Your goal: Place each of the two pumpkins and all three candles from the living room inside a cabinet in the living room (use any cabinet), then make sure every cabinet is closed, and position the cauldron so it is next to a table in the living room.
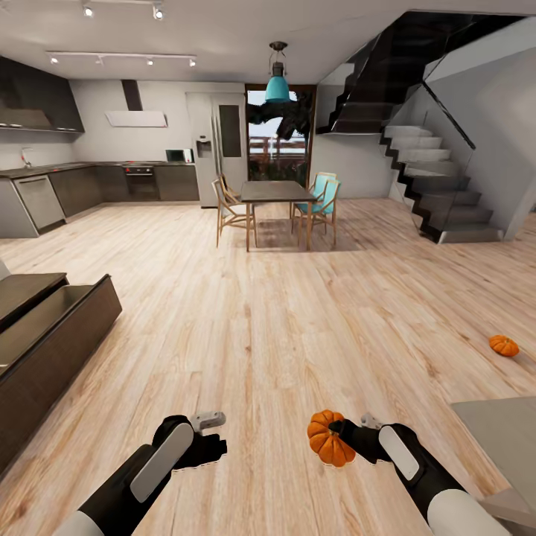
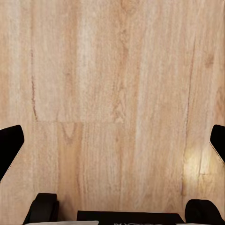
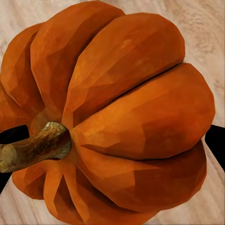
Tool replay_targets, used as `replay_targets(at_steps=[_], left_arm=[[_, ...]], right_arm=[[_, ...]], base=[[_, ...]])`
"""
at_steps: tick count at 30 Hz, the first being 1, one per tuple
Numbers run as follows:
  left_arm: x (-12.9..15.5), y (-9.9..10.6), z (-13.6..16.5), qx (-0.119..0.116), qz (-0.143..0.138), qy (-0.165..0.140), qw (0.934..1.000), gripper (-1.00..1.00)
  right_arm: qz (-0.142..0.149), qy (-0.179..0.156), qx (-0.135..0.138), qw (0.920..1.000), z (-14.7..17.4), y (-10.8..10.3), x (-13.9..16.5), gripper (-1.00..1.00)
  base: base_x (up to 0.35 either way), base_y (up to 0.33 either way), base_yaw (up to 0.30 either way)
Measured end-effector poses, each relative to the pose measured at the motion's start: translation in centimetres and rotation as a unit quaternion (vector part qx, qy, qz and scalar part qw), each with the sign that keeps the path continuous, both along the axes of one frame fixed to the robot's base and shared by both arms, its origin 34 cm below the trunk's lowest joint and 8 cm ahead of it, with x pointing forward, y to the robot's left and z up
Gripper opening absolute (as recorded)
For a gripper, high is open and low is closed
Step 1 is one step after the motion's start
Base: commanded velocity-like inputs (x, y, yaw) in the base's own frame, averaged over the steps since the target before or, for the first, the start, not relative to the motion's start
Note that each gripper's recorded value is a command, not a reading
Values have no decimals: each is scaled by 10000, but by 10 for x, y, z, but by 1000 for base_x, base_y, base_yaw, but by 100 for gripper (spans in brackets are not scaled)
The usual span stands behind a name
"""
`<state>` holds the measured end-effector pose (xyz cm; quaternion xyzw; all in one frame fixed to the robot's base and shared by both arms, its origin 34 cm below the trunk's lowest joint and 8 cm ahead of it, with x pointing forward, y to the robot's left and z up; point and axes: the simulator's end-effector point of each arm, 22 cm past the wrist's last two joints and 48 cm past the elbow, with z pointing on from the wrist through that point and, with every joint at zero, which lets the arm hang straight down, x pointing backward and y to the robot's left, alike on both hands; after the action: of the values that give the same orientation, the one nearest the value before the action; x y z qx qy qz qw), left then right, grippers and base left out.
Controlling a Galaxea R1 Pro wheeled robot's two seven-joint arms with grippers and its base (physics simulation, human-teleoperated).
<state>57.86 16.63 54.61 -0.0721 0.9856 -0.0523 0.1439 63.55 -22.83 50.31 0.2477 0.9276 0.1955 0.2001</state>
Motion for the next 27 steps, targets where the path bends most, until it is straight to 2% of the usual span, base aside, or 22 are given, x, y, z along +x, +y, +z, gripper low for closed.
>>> replay_targets(at_steps=[13, 21, 27], left_arm=[[0, 1, 0, 9, 1, 1, 10000, 100], [0, 2, -1, 13, 1, 11, 10000, 100], [0, 1, -1, 9, -1, 14, 10000, 100]], right_arm=[[-2, 5, -3, 10000, 0, -2, 0, -100], [-2, 11, -3, 10000, -1, -2, -1, -100], [-4, 10, -7, 10000, -1, -2, 0, -100]], base=[[338, 5, -3], [338, 85, -165], [335, 107, -39]])
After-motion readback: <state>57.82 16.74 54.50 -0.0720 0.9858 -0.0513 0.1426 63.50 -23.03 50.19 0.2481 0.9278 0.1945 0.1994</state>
